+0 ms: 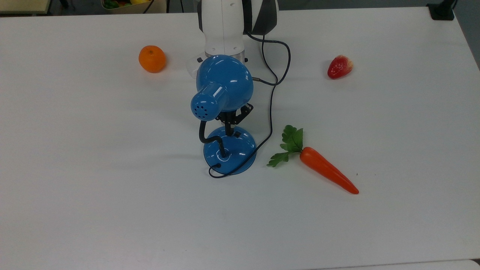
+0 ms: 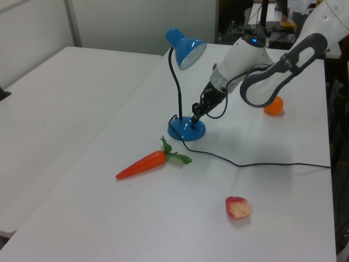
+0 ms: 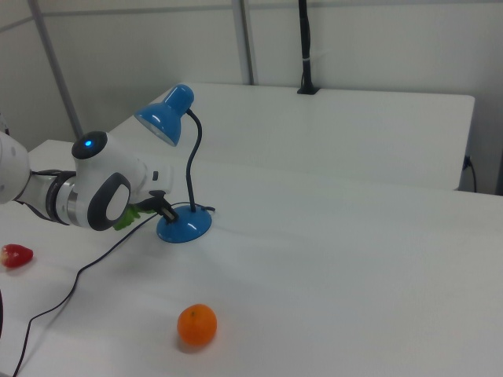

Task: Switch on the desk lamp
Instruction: 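Lower the gripper onto the switch on the lamp base and press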

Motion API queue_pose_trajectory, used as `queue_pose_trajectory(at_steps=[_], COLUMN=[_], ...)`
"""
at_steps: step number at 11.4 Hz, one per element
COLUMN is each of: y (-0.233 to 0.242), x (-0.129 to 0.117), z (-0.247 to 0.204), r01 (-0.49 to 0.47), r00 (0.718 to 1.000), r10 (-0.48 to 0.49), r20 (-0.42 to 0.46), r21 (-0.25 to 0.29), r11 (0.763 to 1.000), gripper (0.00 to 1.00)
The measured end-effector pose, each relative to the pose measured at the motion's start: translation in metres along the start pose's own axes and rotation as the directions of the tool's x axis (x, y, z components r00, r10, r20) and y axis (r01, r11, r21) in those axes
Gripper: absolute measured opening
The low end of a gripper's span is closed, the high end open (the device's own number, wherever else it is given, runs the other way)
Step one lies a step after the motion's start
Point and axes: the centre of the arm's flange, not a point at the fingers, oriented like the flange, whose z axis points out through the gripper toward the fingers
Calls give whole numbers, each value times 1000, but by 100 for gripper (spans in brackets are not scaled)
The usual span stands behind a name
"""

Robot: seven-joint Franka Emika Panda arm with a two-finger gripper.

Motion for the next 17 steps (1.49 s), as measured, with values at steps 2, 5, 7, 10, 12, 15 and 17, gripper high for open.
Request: queue_pose_trajectory(at_steps=[2, 5, 7, 10, 12, 15, 17], y=[-1, -10, -14, -14, -14, -14, -13], x=[1, -5, -7, -7, -7, -7, -8], z=[0, -1, -1, -1, -1, -1, 1], r01=[0, 15, 10, 6, 3, 1, 1], r00=[1000, 1000, 1000, 1000, 1000, 1000, 1000], r10=[0, -15, -10, -6, -3, -1, -1], r20=[-2, 2, 4, 4, 4, 4, 7], r21=[1, 9, 12, 12, 12, 12, 10], r11=[1000, 1000, 1000, 1000, 1000, 1000, 1000], gripper=[1, 1, 1, 1, 1, 1, 1])
